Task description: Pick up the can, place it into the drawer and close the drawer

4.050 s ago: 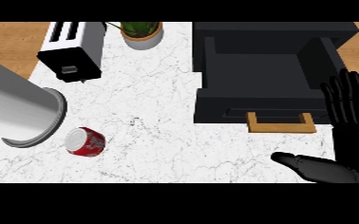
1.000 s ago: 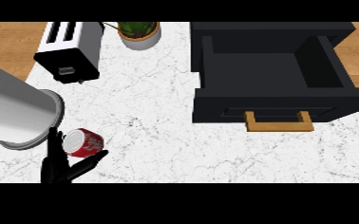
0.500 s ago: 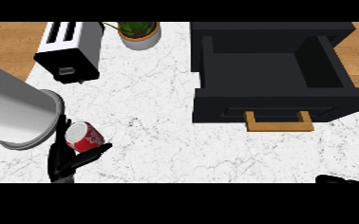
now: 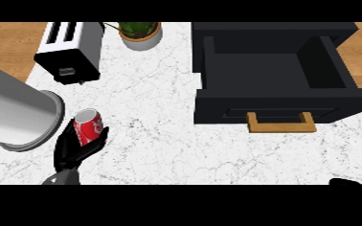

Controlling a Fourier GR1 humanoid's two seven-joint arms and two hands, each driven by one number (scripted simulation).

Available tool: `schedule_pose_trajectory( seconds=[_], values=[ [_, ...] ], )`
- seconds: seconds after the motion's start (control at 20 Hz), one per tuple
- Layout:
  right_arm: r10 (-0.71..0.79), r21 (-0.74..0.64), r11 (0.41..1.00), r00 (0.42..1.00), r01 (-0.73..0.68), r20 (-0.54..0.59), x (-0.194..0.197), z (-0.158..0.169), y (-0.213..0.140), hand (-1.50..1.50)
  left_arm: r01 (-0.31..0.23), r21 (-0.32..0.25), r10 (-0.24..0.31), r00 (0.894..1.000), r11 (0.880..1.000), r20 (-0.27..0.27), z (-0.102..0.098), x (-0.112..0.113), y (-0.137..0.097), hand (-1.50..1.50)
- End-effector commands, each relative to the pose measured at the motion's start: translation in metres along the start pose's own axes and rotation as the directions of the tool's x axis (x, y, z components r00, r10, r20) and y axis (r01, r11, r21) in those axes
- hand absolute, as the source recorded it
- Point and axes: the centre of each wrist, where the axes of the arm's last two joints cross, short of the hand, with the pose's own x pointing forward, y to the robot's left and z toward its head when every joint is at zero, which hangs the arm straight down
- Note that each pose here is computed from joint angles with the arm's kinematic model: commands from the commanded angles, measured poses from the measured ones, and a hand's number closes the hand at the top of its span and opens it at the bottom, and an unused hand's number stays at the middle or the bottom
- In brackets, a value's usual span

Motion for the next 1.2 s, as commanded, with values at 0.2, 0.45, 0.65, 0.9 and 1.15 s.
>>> schedule_pose_trajectory(
  seconds=[0.2, 0.45, 0.65, 0.9, 1.15],
  values=[
    [0.001, -0.012, 1.0, 1.0, -0.001, 0.002, 0.006, 0.005, -0.002, -1.5, -0.041, -0.13, 0.048, 0.998, 0.991, 0.048, -0.03, 0.014, -0.047, 1.5],
    [0.003, 0.012, 1.0, 1.0, -0.003, -0.003, -0.012, -0.006, -0.002, -1.5, -0.037, -0.293, 0.051, 0.998, 0.956, 0.042, -0.062, 0.041, -0.116, 1.5],
    [0.037, 0.007, 0.999, 0.999, -0.037, 0.028, -0.001, -0.01, 0.01, -1.5, -0.056, -0.332, 0.085, 0.993, 0.942, 0.076, -0.075, 0.06, -0.144, 1.5],
    [0.044, -0.024, 0.999, 0.999, -0.043, 0.022, 0.002, 0.004, 0.009, -1.5, -0.025, -0.375, 0.053, 0.997, 0.927, 0.063, -0.067, 0.073, -0.179, 1.5],
    [0.063, -0.027, 0.998, 0.998, -0.062, 0.017, 0.002, 0.001, -0.002, -1.5, 0.039, -0.428, 0.021, 0.991, 0.903, 0.135, -0.079, 0.124, -0.205, 1.5]
  ],
)
